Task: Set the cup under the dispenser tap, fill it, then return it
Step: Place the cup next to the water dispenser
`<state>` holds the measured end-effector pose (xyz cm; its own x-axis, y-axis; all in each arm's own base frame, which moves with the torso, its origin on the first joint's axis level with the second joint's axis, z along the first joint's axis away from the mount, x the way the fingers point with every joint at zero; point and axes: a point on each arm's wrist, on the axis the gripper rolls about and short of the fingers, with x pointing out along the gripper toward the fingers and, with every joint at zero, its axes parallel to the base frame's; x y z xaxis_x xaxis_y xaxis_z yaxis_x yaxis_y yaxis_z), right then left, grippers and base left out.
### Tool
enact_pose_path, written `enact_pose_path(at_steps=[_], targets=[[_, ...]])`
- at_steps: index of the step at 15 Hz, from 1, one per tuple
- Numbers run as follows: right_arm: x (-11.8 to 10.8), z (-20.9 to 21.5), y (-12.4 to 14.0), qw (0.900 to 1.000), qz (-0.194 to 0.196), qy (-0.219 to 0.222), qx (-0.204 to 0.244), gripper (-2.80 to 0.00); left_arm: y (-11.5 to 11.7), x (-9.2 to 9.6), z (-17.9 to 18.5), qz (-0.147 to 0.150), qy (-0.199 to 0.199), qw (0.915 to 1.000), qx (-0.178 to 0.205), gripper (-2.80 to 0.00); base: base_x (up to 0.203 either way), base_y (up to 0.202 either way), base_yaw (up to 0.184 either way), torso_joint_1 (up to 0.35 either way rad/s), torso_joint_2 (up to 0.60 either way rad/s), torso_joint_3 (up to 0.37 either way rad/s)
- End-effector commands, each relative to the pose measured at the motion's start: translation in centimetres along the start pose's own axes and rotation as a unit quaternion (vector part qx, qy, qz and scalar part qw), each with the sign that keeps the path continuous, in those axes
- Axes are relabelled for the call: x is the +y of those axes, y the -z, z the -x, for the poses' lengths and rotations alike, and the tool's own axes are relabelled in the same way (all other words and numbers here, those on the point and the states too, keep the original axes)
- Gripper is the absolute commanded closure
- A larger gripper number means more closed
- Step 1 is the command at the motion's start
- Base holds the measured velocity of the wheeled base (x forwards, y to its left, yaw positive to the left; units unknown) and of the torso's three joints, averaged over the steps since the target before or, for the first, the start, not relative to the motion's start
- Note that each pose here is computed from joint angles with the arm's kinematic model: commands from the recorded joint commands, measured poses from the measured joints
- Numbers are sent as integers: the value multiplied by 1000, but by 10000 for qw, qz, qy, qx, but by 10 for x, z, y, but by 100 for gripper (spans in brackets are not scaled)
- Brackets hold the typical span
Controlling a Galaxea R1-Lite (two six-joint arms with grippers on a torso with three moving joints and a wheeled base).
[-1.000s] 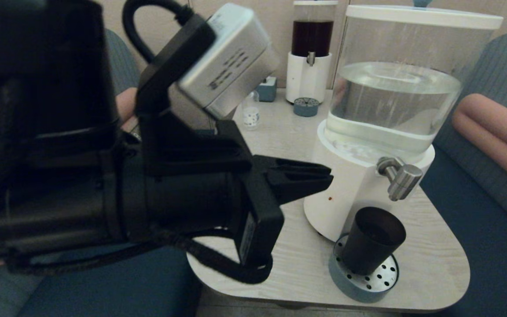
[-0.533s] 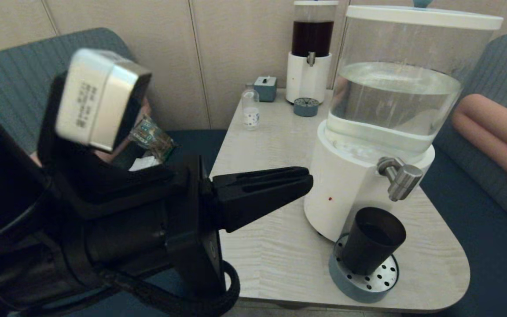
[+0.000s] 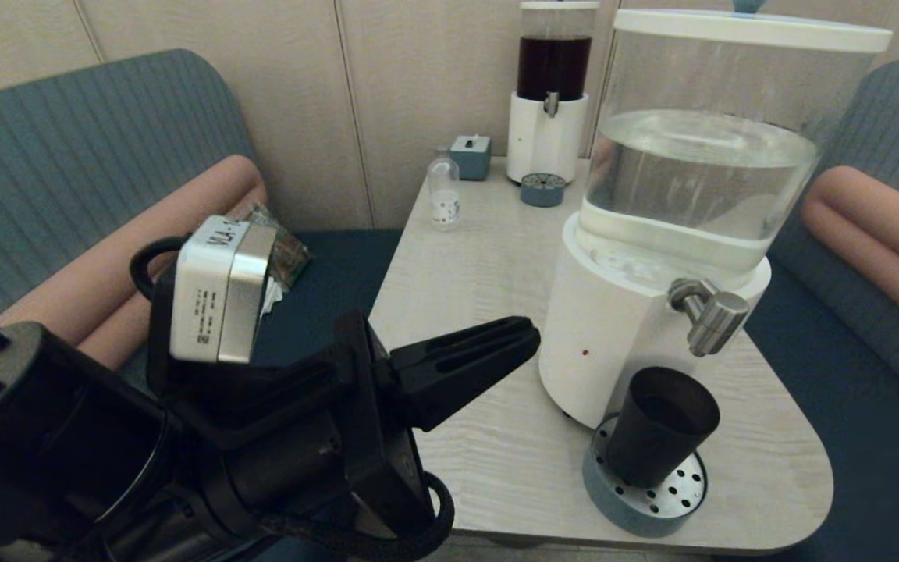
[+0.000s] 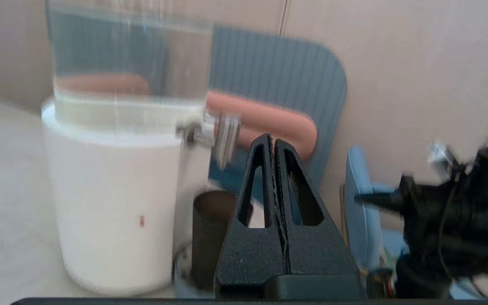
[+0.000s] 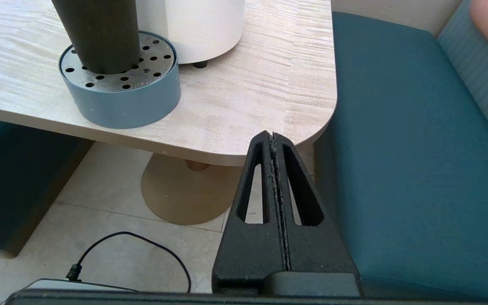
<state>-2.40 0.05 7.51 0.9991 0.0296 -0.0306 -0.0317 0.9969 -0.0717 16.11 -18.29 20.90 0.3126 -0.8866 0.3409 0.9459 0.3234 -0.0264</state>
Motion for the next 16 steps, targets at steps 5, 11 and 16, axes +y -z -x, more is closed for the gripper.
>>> enact_pose_path(at_steps=[5,11,16], targets=[[0,0,0,10000,6,-4,-15,0,26,1,7,173,-57,9985,511,0,0,0,0,0,0,0],[0,0,0,10000,6,-4,-15,0,61,12,-3,51,-100,9947,1023,0,0,0,0,0,0,0],[0,0,0,10000,6,-4,-15,0,85,24,-23,88,-123,9930,1174,0,0,0,0,0,0,0]])
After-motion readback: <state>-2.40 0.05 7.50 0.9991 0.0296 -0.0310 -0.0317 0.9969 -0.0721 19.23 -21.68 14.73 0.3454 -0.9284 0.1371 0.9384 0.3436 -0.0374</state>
